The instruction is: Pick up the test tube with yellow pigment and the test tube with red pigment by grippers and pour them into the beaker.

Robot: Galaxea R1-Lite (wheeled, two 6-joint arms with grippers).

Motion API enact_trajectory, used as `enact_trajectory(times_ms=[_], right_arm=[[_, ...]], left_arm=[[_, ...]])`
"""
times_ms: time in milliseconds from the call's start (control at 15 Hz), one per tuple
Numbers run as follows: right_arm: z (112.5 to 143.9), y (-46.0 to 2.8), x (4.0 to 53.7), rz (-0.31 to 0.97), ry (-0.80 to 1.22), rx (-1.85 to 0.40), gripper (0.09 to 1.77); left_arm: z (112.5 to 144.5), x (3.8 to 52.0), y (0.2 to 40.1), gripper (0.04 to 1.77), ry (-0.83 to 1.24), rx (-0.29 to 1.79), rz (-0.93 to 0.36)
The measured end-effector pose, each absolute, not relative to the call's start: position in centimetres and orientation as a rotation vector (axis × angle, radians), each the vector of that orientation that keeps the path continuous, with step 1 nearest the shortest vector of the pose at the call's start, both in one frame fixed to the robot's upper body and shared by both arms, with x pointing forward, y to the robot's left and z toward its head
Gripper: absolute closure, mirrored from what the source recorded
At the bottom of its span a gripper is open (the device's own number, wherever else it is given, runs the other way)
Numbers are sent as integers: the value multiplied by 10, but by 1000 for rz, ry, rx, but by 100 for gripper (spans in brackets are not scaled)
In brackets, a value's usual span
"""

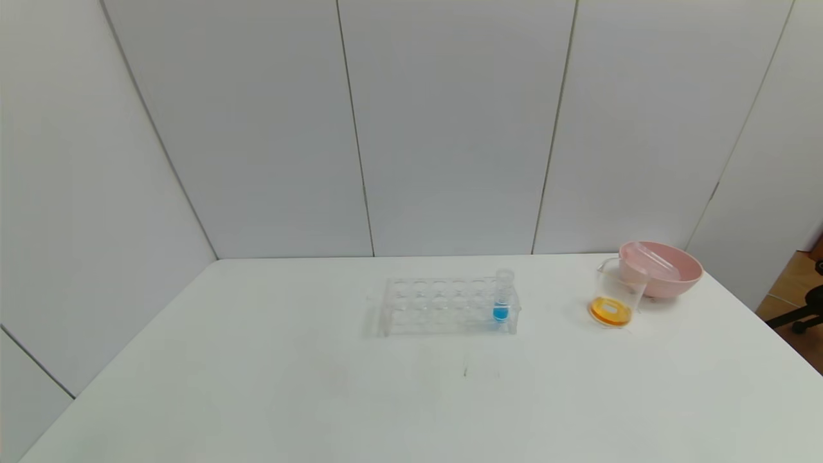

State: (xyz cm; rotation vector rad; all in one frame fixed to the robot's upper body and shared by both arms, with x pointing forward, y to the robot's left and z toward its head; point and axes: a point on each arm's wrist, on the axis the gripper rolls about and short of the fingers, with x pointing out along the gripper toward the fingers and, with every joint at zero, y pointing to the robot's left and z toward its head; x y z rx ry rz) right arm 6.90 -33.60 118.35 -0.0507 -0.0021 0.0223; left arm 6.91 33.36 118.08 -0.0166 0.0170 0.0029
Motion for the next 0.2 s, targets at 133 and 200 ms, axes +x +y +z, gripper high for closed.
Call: enact_trajectory(times_ms=[133,200], right_arm=[[1183,-336,69,21,-4,-22,15],[1183,-336,69,20,-4,-19,15]], left_arm=[[1181,69,334,9,17,-17,3],[1181,69,334,9,17,-17,3]])
